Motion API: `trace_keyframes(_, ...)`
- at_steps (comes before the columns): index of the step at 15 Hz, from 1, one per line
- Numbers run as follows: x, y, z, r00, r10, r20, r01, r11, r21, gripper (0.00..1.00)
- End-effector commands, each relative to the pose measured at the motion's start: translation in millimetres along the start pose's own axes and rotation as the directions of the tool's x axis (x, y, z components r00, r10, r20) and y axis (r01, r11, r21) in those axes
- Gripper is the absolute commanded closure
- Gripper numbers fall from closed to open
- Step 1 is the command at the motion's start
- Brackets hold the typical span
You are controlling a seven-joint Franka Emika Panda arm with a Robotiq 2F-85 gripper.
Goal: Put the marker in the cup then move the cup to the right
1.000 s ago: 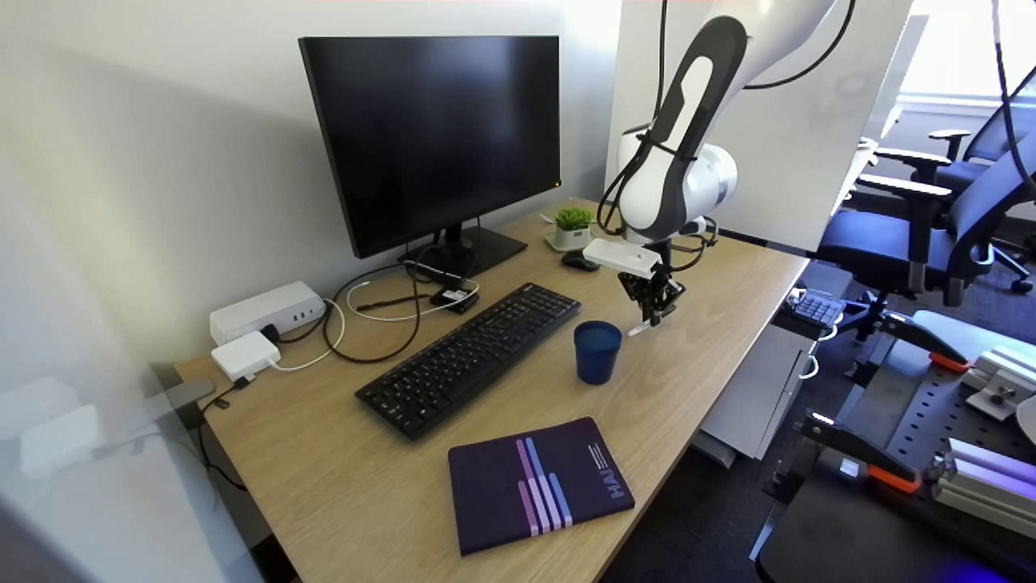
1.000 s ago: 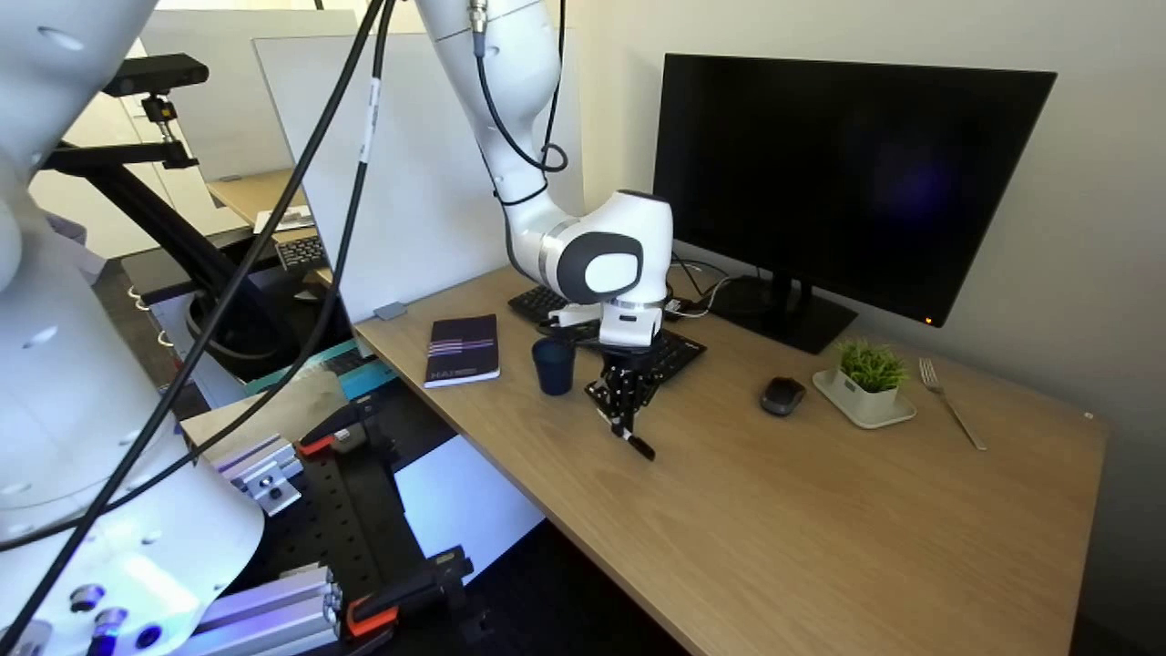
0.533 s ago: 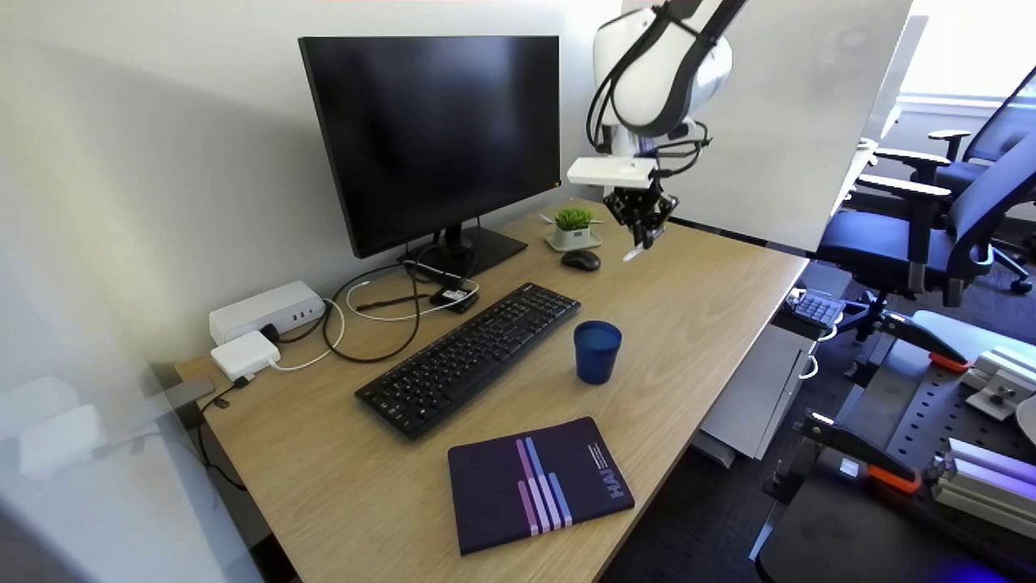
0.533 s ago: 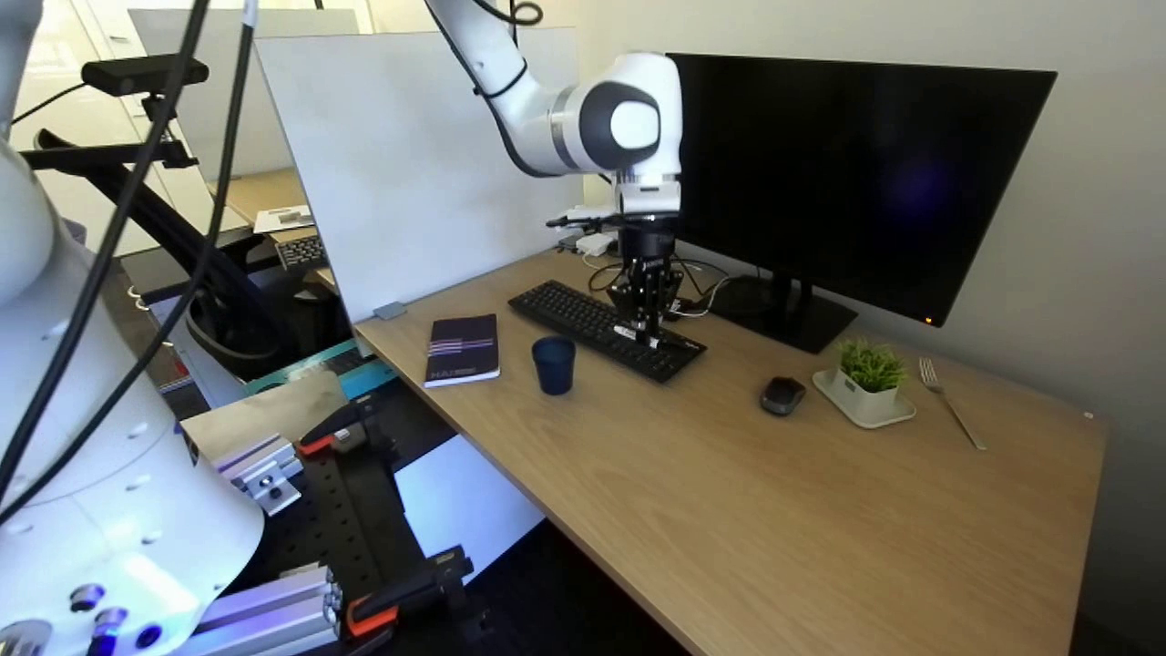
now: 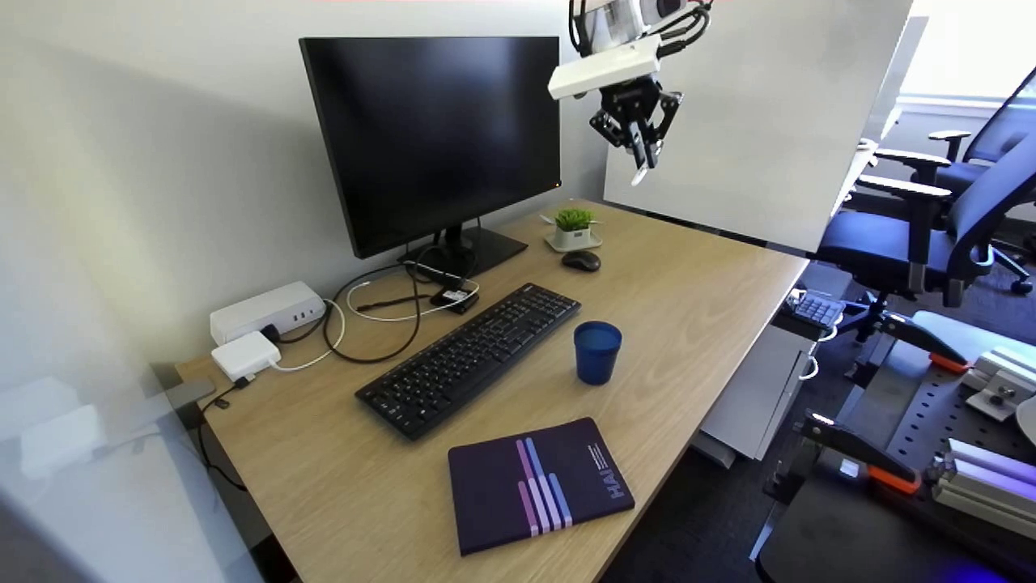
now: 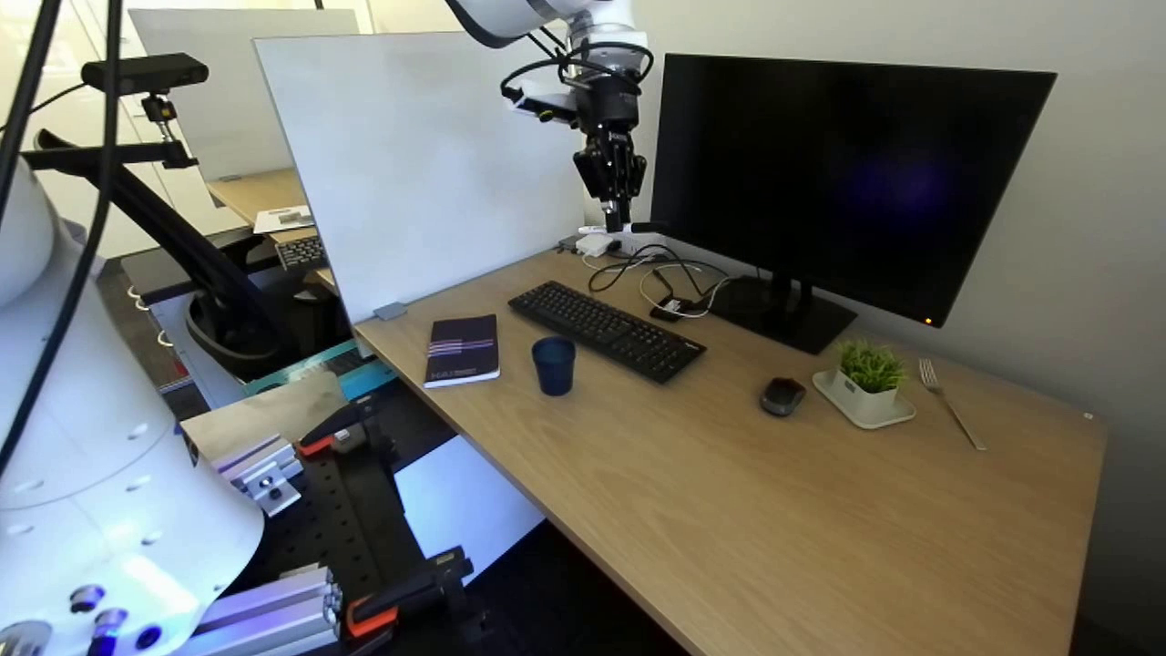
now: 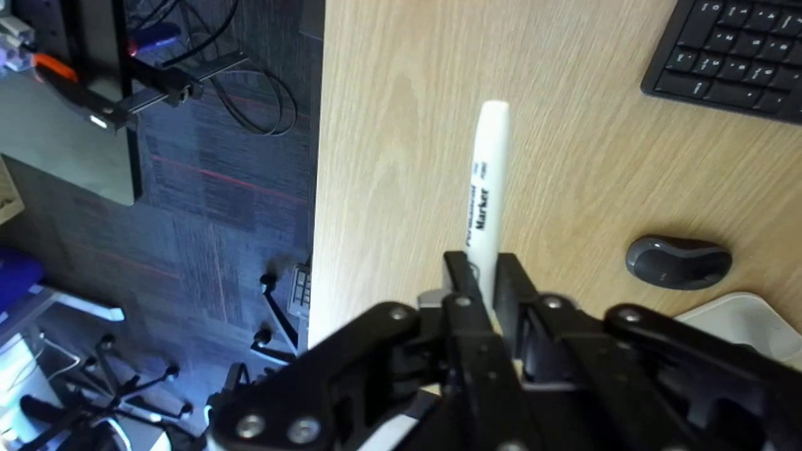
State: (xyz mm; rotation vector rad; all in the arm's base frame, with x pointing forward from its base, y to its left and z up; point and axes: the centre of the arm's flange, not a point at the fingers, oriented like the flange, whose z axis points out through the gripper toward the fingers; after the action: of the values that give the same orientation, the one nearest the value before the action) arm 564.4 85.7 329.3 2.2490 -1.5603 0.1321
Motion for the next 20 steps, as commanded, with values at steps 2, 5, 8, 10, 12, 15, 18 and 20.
trace_keyframes(2,-23,-12,-29,0.993,-0.061,-0.099,0.055,0.996,-0.071,0.97)
trace_keyframes(5,-38,-16,-43,0.985,-0.103,-0.139,0.091,0.992,-0.086,0.97)
trace_keyframes(8,-48,-21,-51,0.979,-0.124,-0.162,0.111,0.990,-0.087,0.97)
trace_keyframes(10,-55,-25,-47,0.979,-0.129,-0.157,0.119,0.990,-0.071,0.97)
trace_keyframes(12,-62,-30,-34,0.980,-0.137,-0.144,0.128,0.989,-0.068,0.97)
trace_keyframes(15,-77,-39,-5,0.979,-0.158,-0.130,0.145,0.984,-0.105,0.97)
trace_keyframes(18,-92,-47,25,0.975,-0.186,-0.122,0.170,0.976,-0.137,0.97)
trace_keyframes(20,-100,-52,41,0.972,-0.207,-0.113,0.188,0.970,-0.157,0.97)
